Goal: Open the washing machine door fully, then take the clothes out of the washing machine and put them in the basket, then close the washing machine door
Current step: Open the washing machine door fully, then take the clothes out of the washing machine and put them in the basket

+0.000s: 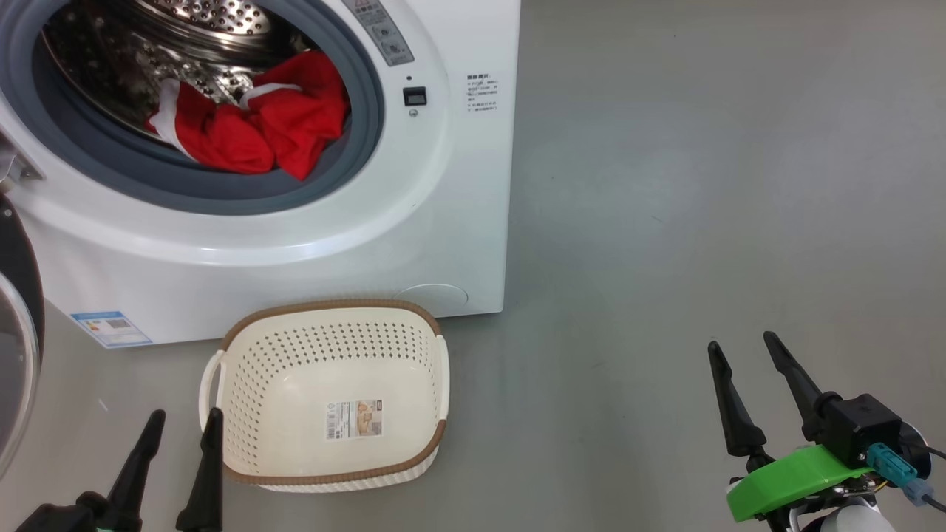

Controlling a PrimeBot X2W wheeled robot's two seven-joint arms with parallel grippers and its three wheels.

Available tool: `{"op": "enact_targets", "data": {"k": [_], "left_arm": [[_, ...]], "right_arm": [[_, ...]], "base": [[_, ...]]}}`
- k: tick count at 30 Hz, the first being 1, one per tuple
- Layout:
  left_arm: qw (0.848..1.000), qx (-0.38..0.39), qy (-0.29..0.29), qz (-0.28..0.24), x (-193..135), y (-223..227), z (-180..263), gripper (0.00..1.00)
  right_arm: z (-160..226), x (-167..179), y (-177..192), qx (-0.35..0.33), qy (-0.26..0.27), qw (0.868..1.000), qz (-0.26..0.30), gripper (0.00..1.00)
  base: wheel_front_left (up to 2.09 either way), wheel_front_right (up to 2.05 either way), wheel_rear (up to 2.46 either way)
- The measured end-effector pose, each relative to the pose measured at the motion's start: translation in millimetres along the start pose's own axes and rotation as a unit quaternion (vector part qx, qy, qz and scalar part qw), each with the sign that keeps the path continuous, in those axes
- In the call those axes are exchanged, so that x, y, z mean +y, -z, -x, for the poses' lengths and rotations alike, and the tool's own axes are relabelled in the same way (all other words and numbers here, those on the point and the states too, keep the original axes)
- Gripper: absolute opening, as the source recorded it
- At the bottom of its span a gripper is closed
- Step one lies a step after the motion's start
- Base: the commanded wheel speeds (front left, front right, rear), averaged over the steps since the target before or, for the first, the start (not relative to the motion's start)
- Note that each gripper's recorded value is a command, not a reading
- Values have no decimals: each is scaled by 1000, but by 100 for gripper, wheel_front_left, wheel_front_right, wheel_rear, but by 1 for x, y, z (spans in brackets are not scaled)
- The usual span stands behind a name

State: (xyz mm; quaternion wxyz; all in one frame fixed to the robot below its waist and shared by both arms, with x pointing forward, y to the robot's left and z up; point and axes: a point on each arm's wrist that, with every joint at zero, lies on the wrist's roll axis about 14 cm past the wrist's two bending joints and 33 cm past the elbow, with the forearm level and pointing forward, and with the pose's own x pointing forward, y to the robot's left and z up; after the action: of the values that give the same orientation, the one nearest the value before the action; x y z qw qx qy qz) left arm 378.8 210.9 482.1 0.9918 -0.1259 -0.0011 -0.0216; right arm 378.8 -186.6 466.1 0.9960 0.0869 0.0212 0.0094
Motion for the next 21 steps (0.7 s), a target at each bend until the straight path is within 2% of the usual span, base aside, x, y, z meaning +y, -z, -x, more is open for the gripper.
{"op": "enact_targets", "data": {"k": [16, 21], "left_arm": [[1000, -8, -11, -3, 7, -6, 3, 100], [1000, -7, -10, -3, 7, -5, 3, 100]], "right_arm": [[-3, 4, -2, -4, -6, 1000, -1, 100], [-3, 5, -2, -3, -6, 1000, -1, 100]], "base": [[0, 0, 0], [59, -59, 0]]}}
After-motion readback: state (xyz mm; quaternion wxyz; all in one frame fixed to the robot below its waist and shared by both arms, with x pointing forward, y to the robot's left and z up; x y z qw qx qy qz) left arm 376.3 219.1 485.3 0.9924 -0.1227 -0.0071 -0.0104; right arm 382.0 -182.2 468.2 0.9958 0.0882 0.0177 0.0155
